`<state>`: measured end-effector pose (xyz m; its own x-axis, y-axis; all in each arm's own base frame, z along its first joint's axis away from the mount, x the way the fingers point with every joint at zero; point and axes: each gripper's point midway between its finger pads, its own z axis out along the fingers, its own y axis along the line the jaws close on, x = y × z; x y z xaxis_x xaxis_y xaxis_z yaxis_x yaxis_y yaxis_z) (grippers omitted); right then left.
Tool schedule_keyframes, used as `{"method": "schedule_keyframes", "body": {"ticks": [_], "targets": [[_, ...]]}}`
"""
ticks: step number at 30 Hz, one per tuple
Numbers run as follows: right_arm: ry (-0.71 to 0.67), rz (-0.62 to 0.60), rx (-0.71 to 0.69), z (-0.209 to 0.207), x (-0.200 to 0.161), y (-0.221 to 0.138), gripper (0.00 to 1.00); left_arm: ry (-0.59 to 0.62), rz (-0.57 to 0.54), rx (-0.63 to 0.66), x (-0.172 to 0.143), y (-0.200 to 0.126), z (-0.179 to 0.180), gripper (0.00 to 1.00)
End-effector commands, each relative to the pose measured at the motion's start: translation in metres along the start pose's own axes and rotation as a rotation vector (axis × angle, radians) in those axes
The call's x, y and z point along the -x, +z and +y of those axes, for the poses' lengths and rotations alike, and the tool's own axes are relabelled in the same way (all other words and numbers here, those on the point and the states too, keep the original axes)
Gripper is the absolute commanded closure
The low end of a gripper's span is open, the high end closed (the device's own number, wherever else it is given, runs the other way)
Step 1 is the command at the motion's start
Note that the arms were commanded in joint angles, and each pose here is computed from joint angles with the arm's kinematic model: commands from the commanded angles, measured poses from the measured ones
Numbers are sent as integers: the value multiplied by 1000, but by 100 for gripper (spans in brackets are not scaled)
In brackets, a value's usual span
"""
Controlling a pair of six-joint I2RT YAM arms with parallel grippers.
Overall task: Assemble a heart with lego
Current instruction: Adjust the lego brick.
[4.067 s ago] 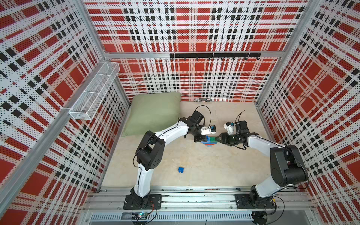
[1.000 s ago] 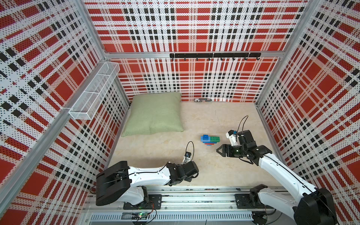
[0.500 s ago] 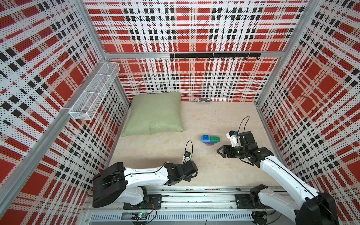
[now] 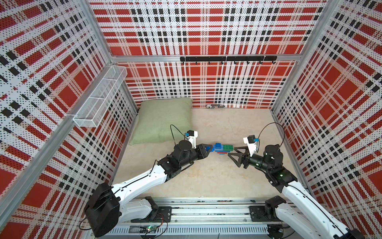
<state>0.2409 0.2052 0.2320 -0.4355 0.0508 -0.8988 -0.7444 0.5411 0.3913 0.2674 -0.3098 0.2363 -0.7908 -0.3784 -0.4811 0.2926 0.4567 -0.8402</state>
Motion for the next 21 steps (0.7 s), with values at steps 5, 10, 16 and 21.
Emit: {"method": "schedule_keyframes", "body": {"ticks": [5,10,16,21], "targets": [[-236,-116,183,44,36,25,25,-102,38,-245,4,-1,-61,79],[-270,-128,203,46,40,31,29,-134,56,-297,2,-2,-72,79],[-352,-147,222,57,52,25,32,-150,81,-326,-2,-4,-78,79],[-370,-116,259,63,51,27,40,-151,119,-348,-8,-4,-84,79]]}}
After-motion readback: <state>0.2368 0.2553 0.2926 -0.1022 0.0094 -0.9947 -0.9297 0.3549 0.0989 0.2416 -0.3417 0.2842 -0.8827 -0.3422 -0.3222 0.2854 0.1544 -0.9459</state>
